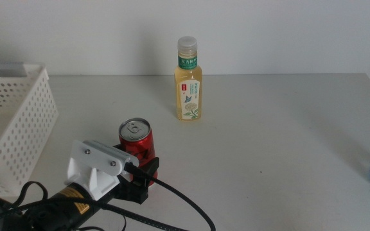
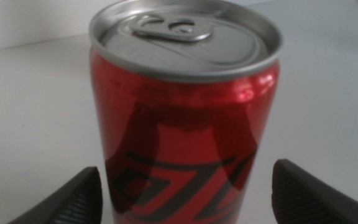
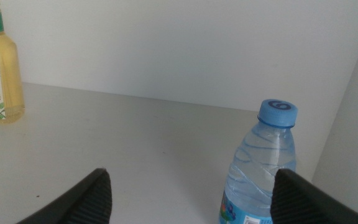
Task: Use arms to grab the bottles and put them into the dustbin to the left of the table.
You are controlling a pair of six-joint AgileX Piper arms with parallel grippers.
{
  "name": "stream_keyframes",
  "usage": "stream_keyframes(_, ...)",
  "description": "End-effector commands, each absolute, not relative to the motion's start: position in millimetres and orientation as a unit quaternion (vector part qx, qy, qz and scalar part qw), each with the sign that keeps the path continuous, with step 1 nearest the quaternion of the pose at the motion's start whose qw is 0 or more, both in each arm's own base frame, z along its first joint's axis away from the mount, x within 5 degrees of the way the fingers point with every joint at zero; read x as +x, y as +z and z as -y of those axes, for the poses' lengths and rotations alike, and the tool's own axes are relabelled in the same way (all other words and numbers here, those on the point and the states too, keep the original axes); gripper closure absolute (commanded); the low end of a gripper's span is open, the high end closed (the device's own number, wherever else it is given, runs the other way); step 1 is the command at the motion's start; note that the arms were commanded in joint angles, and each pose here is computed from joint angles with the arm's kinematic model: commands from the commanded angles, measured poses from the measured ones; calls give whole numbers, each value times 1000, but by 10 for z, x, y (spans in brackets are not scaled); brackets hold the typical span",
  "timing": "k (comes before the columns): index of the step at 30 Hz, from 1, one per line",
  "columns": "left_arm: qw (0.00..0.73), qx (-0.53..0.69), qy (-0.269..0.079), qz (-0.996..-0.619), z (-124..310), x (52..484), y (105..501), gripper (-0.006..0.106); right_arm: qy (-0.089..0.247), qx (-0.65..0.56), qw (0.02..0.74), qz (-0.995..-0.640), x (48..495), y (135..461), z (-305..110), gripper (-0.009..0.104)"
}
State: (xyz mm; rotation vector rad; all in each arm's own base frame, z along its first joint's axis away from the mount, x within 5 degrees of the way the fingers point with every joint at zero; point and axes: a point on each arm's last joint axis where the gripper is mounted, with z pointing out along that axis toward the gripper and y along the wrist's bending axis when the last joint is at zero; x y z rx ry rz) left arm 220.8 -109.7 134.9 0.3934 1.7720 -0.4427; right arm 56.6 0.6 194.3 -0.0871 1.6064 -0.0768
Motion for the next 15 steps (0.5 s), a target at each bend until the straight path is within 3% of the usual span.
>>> stream_keyframes(1,666,151,-221,-696,1153,2294,1587,7,-47,-39,729,-681,544,2056,3,30)
stream_keyframes(12,664,147,-220,-700,1213,2438,1512,7,-47,-39,729,-681,544,2056,3,30)
stream_keyframes(15,664,147,-220,-700,1213,2438,1513,13,-47,-39,729,-682,544,2055,3,30)
